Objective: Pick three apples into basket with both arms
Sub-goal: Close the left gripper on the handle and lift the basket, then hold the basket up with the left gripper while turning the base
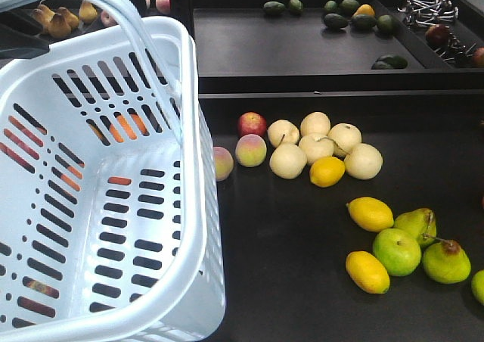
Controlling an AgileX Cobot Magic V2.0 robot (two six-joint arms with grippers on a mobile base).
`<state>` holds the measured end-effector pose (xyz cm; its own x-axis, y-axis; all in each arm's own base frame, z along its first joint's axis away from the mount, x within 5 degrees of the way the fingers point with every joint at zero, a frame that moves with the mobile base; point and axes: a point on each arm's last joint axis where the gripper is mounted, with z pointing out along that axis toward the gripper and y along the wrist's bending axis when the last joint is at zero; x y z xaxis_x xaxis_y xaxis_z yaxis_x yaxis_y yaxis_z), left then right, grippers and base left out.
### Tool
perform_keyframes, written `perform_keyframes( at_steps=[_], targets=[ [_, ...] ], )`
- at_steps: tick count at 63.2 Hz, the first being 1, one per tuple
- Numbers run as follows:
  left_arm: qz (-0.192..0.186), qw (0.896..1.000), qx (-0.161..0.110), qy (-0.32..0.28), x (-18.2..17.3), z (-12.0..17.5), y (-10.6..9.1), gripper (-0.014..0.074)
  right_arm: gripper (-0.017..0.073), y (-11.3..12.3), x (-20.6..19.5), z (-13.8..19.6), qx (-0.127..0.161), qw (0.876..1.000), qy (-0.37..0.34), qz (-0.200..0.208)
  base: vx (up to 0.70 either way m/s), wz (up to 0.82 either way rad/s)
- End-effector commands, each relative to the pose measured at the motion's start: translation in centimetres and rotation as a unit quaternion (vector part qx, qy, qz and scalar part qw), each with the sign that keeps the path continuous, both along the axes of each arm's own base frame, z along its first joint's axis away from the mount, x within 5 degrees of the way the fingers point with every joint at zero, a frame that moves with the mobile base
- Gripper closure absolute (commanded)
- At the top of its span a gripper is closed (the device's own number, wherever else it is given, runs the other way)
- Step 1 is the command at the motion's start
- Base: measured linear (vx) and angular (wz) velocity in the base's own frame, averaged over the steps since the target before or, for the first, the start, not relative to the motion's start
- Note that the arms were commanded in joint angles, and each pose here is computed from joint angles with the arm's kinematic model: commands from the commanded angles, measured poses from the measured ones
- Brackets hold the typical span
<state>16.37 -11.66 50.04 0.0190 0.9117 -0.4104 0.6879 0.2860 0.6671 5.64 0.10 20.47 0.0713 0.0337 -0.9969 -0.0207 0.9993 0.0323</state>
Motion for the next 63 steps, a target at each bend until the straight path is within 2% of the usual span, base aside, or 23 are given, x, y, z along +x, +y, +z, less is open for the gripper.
perform_keyframes(
  at_steps=[1,63],
  targets=[
    [-0.001,0.999,-0.03,-0.041,-0.63,1.56,0.59,0.06,0.0568,-0.04,-0.11,0.26,-0.003,0.999,-0.037,-0.004,0.0,0.0],
    [-0.001,0.999,-0.03,-0.041,-0.63,1.56,0.59,0.06,0.0568,-0.04,-0.11,0.26,-0.003,0.999,-0.037,-0.004,-0.01,0.02]
  ],
)
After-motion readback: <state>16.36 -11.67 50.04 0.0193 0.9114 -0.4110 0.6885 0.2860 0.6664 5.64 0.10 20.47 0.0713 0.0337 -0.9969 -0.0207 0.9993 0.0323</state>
